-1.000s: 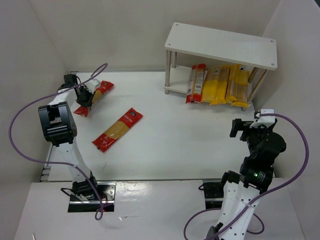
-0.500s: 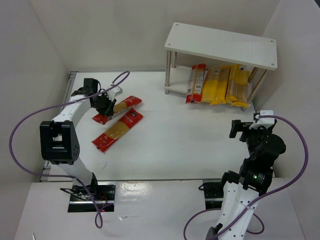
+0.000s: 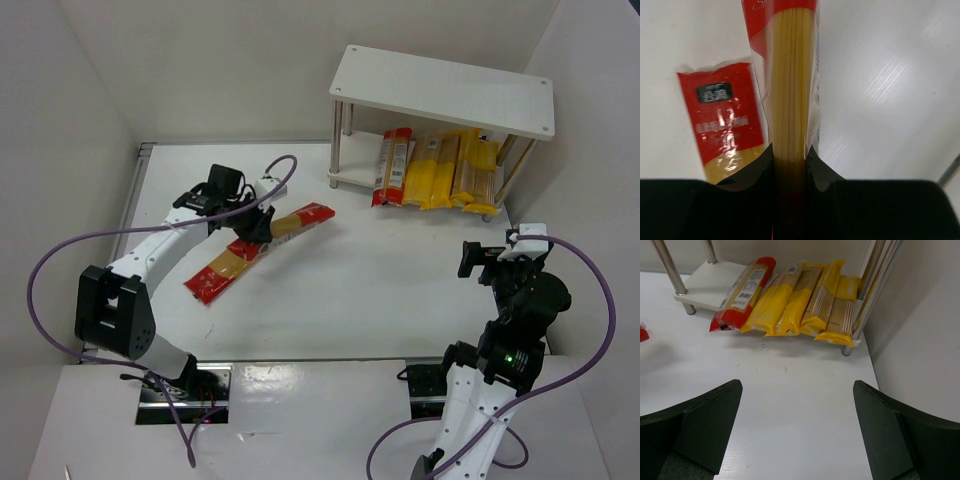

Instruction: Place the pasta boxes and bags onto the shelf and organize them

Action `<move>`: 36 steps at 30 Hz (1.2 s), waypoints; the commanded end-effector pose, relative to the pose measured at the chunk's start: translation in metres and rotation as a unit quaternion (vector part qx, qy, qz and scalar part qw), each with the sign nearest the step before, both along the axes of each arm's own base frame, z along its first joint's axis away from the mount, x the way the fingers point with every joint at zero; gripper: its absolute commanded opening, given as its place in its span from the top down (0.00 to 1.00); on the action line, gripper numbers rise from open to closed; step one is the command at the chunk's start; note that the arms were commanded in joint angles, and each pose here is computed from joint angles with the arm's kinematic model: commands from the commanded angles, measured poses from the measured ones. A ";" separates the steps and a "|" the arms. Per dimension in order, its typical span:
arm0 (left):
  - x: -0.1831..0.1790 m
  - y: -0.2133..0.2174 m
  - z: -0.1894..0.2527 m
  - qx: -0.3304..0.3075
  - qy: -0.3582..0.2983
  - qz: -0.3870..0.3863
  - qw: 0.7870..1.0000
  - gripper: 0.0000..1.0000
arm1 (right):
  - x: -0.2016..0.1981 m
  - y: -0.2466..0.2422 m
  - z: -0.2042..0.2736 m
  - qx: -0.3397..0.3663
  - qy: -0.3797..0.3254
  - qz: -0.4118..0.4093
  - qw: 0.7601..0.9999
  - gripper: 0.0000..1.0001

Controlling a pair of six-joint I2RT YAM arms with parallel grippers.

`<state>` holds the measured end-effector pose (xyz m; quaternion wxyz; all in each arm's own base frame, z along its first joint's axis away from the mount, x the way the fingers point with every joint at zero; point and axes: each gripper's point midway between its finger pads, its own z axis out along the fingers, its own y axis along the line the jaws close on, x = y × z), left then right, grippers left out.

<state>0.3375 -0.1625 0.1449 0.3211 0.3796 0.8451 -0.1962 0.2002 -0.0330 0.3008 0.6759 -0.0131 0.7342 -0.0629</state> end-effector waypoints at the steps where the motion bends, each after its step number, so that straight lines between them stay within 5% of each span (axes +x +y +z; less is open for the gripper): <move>1: 0.010 -0.035 0.057 -0.115 -0.049 0.019 0.992 1.00 | -0.002 0.003 0.009 -0.012 -0.015 0.008 1.000 0.00; 14: 0.017 -0.083 0.091 -0.196 -0.060 0.058 0.977 1.00 | -0.002 0.003 0.009 -0.012 -0.015 0.008 1.000 0.00; 26: 0.047 -0.142 0.093 -0.066 -0.192 0.115 0.972 1.00 | 0.004 -0.008 0.002 -0.002 0.004 -0.010 1.000 0.00; 36: 0.094 -0.164 0.115 0.068 -0.335 0.185 0.921 1.00 | 0.007 -0.021 -0.004 0.006 0.017 -0.034 0.999 0.00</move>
